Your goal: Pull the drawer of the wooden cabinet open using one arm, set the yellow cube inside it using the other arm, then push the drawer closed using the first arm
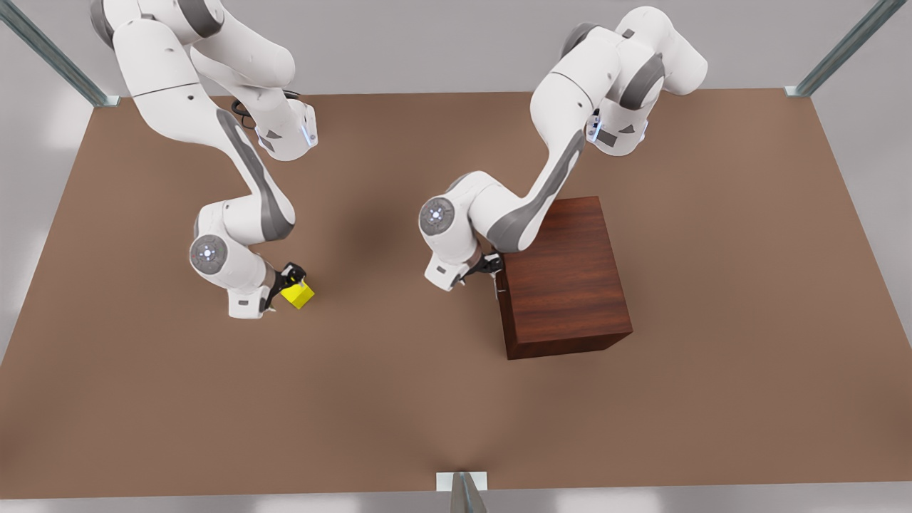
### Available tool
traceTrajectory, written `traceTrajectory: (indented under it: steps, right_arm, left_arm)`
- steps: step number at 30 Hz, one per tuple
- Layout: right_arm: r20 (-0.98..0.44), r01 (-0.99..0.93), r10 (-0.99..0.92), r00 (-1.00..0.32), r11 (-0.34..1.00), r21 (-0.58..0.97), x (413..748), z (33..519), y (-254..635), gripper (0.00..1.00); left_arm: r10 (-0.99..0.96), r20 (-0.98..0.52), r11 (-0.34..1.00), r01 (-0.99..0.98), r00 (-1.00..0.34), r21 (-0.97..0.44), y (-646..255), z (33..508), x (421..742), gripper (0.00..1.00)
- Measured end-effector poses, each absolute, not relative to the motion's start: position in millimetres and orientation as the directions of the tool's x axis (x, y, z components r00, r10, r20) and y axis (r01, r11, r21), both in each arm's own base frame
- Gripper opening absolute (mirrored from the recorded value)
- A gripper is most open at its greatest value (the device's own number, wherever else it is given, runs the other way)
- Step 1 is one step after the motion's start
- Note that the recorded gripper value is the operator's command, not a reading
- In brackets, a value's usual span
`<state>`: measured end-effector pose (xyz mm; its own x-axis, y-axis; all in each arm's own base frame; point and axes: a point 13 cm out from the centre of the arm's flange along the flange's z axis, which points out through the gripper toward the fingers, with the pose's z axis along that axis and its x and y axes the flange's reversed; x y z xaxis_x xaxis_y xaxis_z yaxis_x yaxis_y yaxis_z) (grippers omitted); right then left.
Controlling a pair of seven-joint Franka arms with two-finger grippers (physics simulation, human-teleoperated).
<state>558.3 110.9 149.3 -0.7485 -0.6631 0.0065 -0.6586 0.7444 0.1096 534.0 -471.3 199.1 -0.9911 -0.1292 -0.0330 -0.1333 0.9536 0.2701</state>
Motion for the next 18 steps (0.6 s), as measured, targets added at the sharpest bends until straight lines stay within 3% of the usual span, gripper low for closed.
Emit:
traceTrajectory:
  steps: [8, 12, 18]
  right_arm:
    - [0.027, -0.711, -0.724, -0.689, 0.683, 0.169, 548.7, 116.6, 111.3, 1.0]
    - [0.031, -0.721, -0.737, -0.676, 0.669, 0.179, 545.3, 111.9, 103.6, 1.0]
    - [0.045, -0.728, -0.747, -0.663, 0.658, 0.194, 537.0, 108.8, 89.8, 1.0]
  left_arm:
    - [-0.159, -0.005, 0.935, -0.152, -0.987, 0.321, -459.2, 180.4, 525.5, 0.81]
    - [-0.164, -0.009, 0.93, -0.158, -0.986, 0.333, -457.8, 174.9, 525.0, 0.7]
    - [-0.17, -0.019, 0.931, -0.167, -0.985, 0.324, -462.3, 175.2, 525.9, 0.68]
